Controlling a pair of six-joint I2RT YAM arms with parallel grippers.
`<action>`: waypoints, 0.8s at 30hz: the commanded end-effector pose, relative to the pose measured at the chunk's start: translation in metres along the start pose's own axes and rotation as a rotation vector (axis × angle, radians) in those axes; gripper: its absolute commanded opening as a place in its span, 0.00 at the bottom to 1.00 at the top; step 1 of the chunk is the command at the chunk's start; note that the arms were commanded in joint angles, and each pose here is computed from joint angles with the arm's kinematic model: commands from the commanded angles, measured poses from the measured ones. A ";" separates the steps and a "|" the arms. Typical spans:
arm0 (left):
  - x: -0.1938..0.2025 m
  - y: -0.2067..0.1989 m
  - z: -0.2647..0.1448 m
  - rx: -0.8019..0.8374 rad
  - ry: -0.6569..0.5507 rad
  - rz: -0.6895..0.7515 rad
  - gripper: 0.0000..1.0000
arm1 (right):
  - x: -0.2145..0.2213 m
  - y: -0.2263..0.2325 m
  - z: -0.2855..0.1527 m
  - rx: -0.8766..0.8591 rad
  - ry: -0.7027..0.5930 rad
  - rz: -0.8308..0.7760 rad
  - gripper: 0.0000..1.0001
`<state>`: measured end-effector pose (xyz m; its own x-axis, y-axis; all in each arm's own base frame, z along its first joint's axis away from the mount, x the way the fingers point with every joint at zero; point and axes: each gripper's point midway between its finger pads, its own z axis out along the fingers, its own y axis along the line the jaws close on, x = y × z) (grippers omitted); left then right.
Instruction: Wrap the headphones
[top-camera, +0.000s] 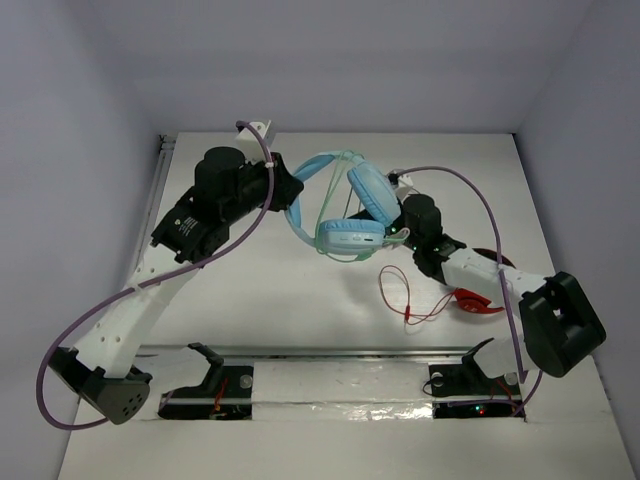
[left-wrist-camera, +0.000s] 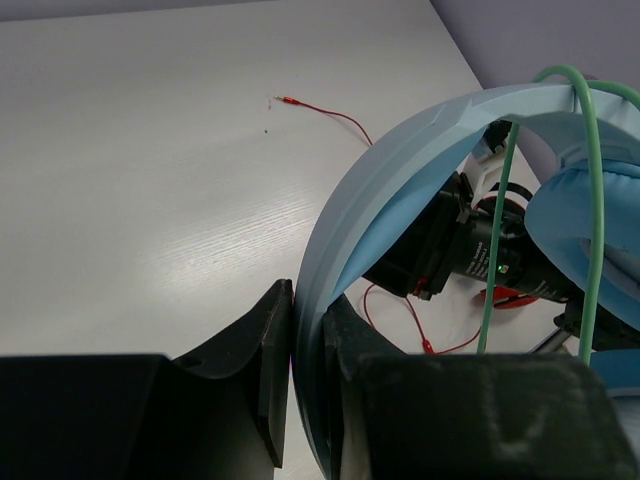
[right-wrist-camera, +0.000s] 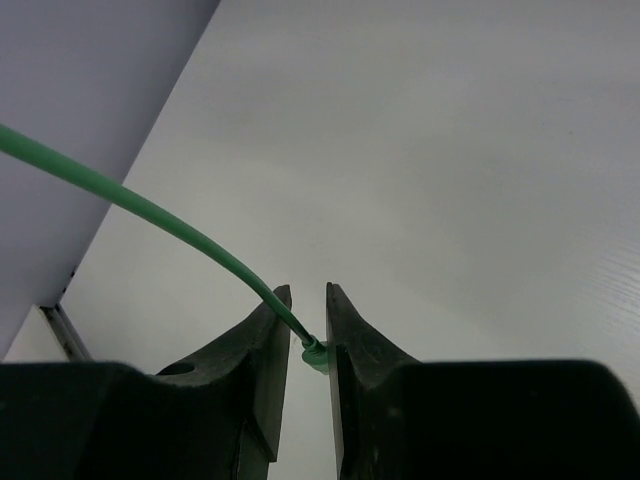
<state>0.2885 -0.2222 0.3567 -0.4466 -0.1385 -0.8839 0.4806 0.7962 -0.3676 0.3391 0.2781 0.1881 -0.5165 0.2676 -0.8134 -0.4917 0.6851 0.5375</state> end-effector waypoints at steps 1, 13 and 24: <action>-0.064 -0.027 -0.020 0.080 -0.208 -0.068 0.00 | -0.016 0.012 -0.001 -0.062 -0.070 -0.003 0.27; -0.074 -0.013 0.002 0.020 -0.299 -0.166 0.00 | 0.007 0.024 -0.027 -0.143 -0.057 0.152 0.03; -0.090 0.026 0.046 -0.057 -0.515 -0.456 0.00 | 0.015 0.042 -0.036 -0.228 -0.064 0.393 0.01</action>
<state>0.3556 -0.2227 0.3224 -0.4038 -0.4472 -0.7981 0.2121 0.8028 -0.5572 0.2891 0.2801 0.1881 -0.6490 0.4768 -0.5929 -0.4044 0.4440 0.7996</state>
